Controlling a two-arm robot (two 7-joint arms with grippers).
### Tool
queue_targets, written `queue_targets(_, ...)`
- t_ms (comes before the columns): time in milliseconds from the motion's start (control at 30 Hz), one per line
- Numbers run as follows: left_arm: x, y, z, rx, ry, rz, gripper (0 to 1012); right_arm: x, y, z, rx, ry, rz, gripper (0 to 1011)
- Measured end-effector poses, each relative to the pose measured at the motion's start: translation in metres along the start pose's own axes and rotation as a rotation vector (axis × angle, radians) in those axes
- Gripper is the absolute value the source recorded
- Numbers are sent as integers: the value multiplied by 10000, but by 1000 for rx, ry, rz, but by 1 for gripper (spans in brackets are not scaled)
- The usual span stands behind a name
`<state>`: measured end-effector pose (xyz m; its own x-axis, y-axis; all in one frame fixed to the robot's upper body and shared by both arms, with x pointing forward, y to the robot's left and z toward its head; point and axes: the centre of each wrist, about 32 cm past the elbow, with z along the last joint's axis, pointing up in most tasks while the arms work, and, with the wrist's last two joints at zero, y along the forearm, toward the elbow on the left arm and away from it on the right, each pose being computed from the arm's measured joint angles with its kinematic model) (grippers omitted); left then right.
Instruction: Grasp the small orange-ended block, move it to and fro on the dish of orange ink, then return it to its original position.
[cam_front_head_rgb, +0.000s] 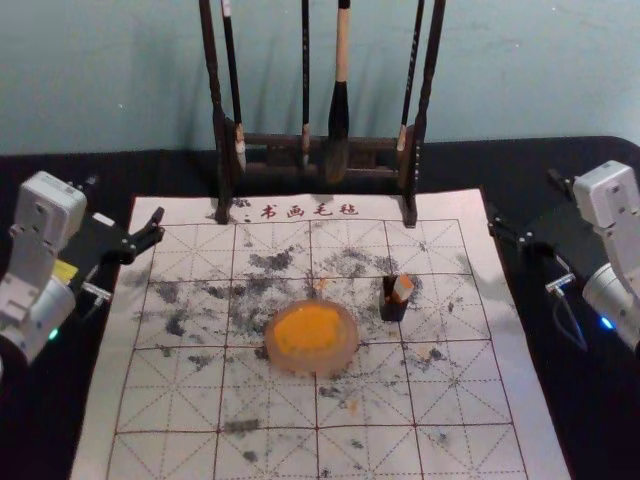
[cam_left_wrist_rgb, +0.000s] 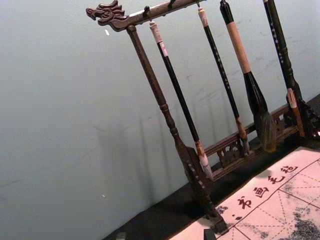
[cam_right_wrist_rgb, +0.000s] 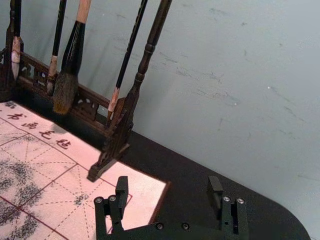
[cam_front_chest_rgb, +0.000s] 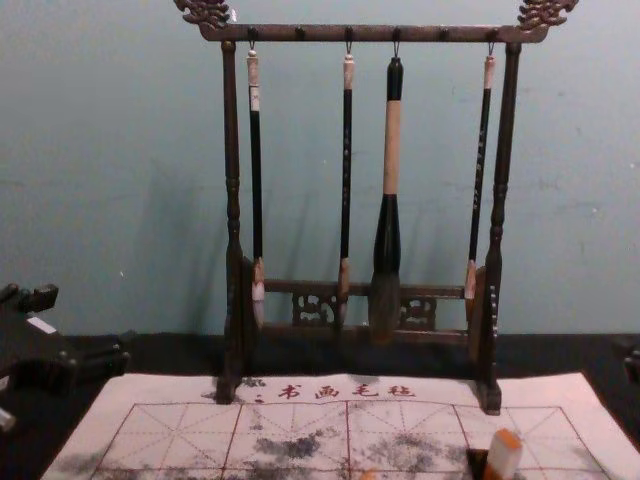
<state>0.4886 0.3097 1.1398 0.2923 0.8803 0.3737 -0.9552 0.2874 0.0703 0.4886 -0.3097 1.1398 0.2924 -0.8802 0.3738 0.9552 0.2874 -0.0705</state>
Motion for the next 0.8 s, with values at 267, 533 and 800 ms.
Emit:
queue_targets(267, 0, 0, 0, 0, 0, 0, 1001, 0, 0, 0, 0, 0, 0, 1002)
queue_targets(533, 0, 0, 0, 0, 0, 0, 1001, 0, 0, 0, 0, 0, 0, 1002)
queue_targets(800, 0, 0, 0, 0, 0, 0, 1001, 0, 0, 0, 0, 0, 0, 1002)
